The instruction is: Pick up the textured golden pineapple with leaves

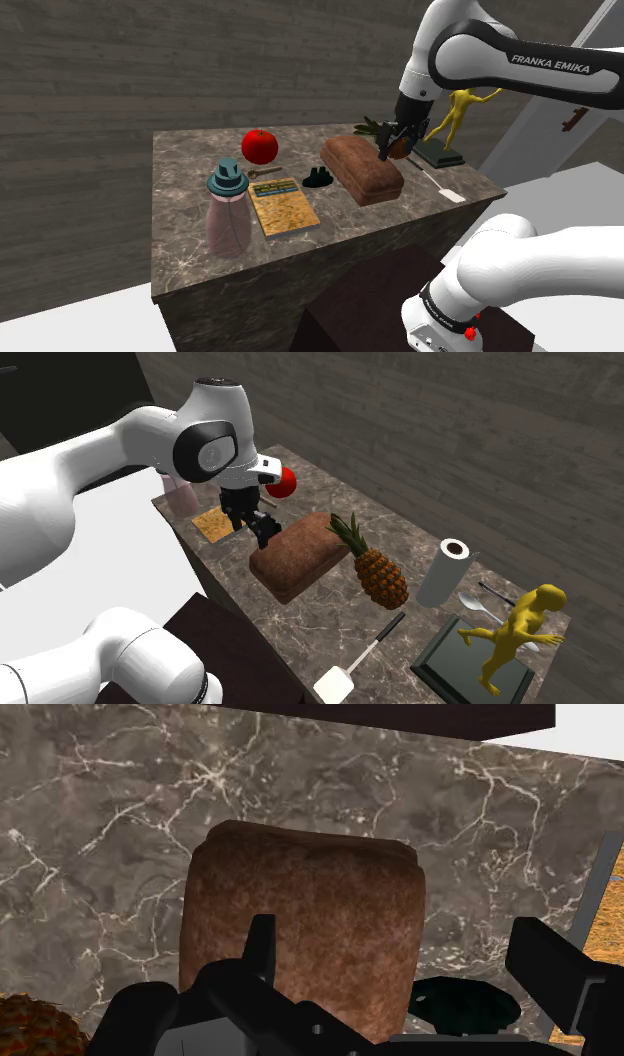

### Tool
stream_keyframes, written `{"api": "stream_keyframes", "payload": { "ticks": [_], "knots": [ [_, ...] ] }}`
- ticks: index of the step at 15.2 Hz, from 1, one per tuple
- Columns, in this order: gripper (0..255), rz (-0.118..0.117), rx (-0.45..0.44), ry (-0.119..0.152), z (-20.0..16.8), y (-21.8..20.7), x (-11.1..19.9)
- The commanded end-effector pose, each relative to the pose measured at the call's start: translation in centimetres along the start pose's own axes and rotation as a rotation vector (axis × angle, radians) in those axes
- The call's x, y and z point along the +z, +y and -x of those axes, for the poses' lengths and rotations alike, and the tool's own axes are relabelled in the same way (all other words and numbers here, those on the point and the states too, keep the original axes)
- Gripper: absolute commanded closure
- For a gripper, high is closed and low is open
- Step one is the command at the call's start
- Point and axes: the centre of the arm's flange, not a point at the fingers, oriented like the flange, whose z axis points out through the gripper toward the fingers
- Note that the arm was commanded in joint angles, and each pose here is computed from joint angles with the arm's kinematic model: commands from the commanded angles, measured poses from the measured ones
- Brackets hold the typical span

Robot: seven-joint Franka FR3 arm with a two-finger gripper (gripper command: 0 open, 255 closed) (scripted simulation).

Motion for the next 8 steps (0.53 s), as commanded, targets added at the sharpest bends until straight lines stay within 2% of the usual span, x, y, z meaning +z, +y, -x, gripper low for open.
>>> {"api": "stream_keyframes", "payload": {
  "ticks": [1, 8],
  "knots": [
    [0, 0.000, 0.000, 0.000, 0.0, 0.0, 0.0],
    [0, 0.000, -0.388, 0.057, -2.3, 8.6, 1.7]
  ]
}}
